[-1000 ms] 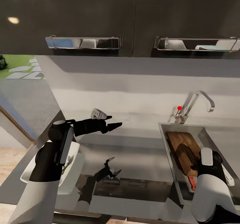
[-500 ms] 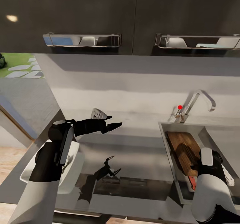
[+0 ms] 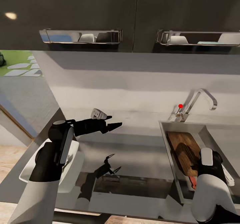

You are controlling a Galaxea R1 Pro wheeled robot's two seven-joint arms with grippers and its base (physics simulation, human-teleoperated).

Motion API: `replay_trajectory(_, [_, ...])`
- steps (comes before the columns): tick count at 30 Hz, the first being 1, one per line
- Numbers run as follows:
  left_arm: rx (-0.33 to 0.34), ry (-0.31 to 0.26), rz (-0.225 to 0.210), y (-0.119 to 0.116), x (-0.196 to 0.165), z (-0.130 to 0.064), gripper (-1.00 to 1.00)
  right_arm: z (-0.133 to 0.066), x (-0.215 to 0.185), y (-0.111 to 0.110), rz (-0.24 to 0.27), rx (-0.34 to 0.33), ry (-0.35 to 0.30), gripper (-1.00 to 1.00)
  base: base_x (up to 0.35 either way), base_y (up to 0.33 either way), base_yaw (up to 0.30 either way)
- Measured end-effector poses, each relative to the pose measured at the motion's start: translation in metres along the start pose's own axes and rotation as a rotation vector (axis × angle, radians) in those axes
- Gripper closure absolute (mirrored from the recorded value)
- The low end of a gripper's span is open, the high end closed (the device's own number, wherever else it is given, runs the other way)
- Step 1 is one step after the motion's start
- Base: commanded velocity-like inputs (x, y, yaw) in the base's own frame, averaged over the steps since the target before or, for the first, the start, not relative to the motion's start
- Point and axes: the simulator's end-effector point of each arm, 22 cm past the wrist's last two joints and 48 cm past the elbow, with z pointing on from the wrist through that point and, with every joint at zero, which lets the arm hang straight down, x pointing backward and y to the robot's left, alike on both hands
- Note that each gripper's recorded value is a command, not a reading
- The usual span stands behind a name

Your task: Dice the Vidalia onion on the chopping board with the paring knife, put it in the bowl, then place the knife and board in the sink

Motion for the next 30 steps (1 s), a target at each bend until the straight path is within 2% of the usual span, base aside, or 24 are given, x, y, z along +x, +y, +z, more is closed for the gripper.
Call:
replay_trajectory(10, [0.000, 0.001, 0.000, 0.0001, 0.0004, 0.0002, -1.00, 0.0002, 0.0001, -0.0001, 0.000, 0.001, 0.000, 1.00, 0.000, 0.000, 0.000])
replay_trajectory(11, [0.000, 0.001, 0.000, 0.0001, 0.0004, 0.0002, -1.00, 0.0003, 0.0001, -0.0003, -0.001, 0.001, 0.000, -1.00, 0.000, 0.000, 0.000])
replay_trajectory(30, [0.000, -0.003, 0.004, -0.0018, -0.0020, -0.0005, -1.00, -0.0018, -0.0009, 0.0005, 0.002, -0.004, 0.000, -1.00, 0.000, 0.000, 0.000])
